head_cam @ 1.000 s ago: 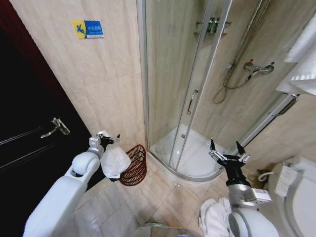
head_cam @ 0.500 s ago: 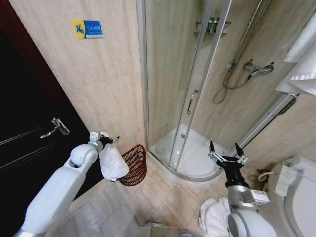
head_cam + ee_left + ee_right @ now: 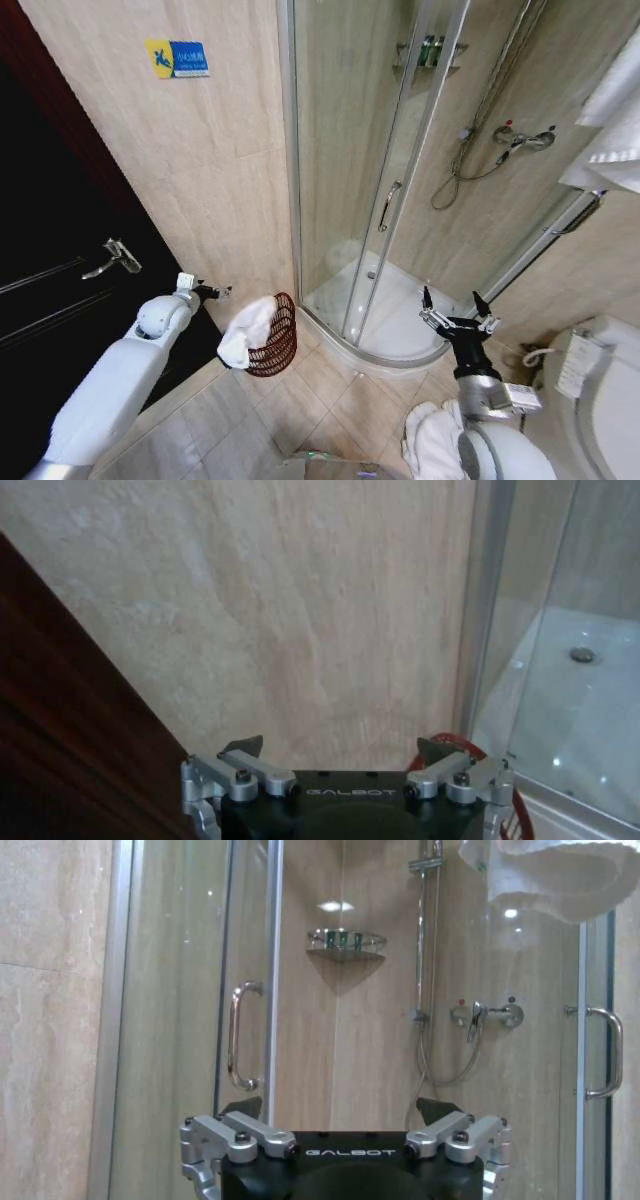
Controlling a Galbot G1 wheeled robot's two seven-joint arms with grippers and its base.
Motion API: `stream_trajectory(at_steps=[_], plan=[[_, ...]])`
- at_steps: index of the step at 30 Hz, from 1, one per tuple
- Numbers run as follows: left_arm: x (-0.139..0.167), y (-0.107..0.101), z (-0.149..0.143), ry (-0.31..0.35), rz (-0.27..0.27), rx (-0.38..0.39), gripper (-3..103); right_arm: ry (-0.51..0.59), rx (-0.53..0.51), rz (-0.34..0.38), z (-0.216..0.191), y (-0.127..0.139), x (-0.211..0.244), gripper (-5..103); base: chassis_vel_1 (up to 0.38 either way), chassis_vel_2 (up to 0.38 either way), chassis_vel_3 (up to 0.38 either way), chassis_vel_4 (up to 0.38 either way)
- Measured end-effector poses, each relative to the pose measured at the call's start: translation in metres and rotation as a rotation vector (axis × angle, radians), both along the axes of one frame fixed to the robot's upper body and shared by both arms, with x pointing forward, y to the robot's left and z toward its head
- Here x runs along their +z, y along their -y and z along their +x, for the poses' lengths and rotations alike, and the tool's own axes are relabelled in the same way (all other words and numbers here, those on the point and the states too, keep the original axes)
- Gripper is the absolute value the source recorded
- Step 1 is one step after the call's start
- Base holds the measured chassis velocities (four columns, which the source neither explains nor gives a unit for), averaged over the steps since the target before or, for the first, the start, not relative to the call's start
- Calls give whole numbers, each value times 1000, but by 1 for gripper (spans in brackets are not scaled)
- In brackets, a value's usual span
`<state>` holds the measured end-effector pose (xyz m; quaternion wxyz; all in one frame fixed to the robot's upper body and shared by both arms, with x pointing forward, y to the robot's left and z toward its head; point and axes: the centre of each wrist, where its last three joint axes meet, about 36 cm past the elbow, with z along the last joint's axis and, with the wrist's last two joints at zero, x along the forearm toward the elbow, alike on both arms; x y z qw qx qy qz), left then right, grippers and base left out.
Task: Discard the used towel into the hamper.
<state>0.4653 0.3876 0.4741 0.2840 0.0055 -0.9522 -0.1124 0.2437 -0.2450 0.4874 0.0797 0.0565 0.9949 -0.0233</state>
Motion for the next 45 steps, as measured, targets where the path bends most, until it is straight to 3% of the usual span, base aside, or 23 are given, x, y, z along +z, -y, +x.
stream_trajectory(at_steps=[5,9,10,12,13,16,17,21,25,33,38,41,45], plan=[[-2,-1,-6,44,7,32,100,3,1,0,0,0,1,100,0,0,0,0],[0,4,-26,172,-26,87,100,8,-1,2,-1,-1,3,100,0,0,0,0],[0,4,-26,172,-26,87,100,8,-1,2,-1,-1,3,100,0,0,0,0],[-1,12,-38,325,-84,122,100,11,-2,5,-1,-2,4,100,0,0,0,0],[-1,12,-38,325,-84,122,100,11,-2,5,-1,-2,4,100,0,0,0,0],[0,26,-56,546,-174,136,100,14,-3,8,-1,-3,6,100,0,0,0,0],[0,26,-56,546,-174,136,100,14,-3,8,-1,-3,6,100,0,0,0,0],[3,45,-88,685,-236,147,100,11,-10,7,-5,-3,9,100,0,0,0,0],[6,56,-118,753,-278,139,100,4,-13,8,-9,-3,10,100,0,0,0,0],[-9,66,-163,771,-284,121,100,-3,-9,15,-17,-6,17,100,0,0,0,0],[-16,67,-183,780,-229,109,100,-12,-16,9,-21,-6,20,100,0,0,0,0],[-12,69,-193,754,-268,100,100,-22,-18,10,-22,-6,20,100,0,0,0,0],[-12,65,-191,750,-268,94,100,-36,-14,11,-23,-6,20,100,0,0,0,0]])
